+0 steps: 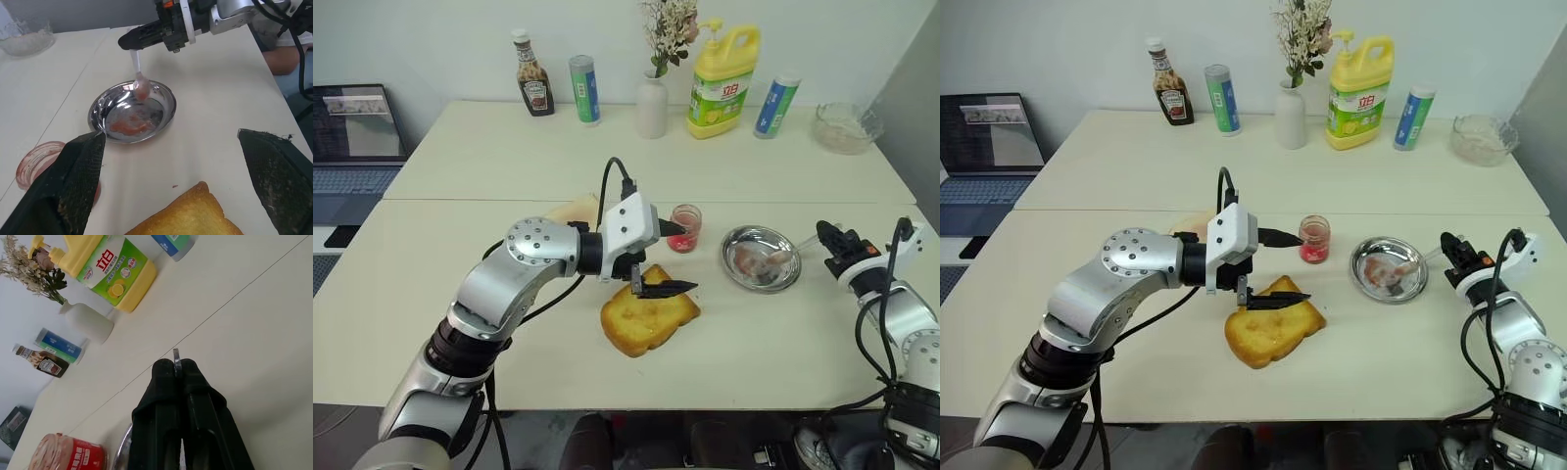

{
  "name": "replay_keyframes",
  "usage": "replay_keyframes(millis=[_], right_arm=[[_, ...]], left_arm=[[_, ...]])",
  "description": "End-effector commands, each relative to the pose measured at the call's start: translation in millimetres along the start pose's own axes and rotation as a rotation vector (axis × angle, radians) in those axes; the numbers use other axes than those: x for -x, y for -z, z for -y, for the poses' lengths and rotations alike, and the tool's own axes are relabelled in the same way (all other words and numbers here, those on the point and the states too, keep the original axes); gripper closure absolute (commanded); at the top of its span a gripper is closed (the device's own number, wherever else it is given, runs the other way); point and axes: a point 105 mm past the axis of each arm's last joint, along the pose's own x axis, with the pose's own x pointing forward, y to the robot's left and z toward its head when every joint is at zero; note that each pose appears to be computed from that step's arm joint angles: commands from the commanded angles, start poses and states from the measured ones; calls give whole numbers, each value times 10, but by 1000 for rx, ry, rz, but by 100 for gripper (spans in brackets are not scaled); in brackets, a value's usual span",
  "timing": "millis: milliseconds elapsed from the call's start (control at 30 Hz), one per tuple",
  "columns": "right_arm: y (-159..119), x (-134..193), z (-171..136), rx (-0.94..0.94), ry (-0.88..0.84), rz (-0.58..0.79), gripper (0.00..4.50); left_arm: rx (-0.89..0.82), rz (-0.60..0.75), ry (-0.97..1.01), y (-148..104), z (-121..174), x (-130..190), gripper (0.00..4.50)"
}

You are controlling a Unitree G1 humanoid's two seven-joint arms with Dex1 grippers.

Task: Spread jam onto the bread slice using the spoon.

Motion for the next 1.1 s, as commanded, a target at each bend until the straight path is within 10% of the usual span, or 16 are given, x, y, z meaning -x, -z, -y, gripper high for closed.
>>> replay_keyframes(millis=[33, 567, 1033, 1100], right_arm=[[-64, -49, 41, 50, 1, 31, 448], [-36, -124, 192, 47, 32, 33, 448], [111, 16, 57, 406, -37, -49, 10], [147, 46, -1, 490, -67, -62, 4]], left_arm=[[-45, 10, 7, -65, 3, -1, 0], [-12, -9, -8, -52, -13, -30, 0], [-18, -5, -18, -42, -27, -42, 0], [-21, -3, -20, -41, -31, -44, 0]])
